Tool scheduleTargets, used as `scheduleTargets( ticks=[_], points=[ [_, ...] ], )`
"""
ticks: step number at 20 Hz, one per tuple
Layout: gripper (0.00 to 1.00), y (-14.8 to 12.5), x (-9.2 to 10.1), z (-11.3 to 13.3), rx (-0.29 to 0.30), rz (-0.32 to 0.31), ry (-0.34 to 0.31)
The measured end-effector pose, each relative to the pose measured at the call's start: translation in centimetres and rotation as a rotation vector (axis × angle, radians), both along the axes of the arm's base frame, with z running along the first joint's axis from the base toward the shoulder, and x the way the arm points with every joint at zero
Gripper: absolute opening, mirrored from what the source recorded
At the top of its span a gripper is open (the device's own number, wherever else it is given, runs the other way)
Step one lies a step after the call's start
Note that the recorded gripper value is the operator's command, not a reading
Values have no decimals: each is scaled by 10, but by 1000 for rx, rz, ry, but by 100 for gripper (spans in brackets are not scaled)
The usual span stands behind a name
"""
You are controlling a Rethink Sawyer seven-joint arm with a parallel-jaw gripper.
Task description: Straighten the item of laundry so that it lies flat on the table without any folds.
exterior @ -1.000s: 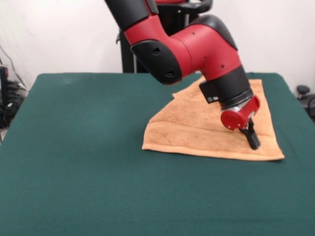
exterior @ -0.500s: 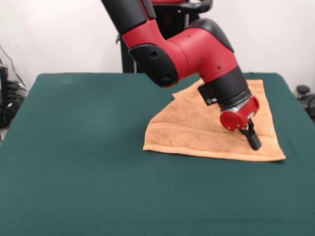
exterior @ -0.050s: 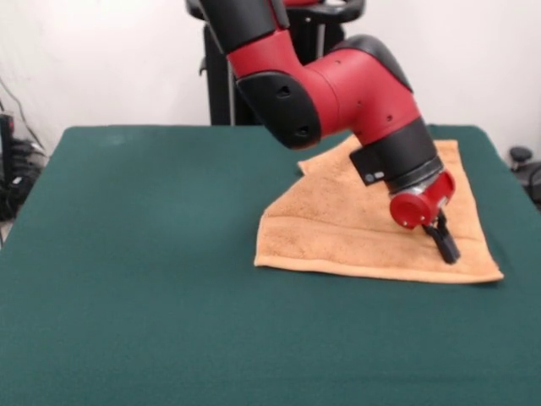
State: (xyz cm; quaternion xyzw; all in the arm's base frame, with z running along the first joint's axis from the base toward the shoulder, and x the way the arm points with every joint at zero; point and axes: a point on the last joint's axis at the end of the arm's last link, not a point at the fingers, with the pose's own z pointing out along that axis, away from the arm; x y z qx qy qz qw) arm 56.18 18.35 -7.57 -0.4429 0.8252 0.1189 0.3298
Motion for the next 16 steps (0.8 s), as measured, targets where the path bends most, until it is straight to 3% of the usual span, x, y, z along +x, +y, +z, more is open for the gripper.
scheduleTargets(
  ticks=[16],
  points=[
    [0, 23, 25, 0, -46, 8, -48]
  ],
)
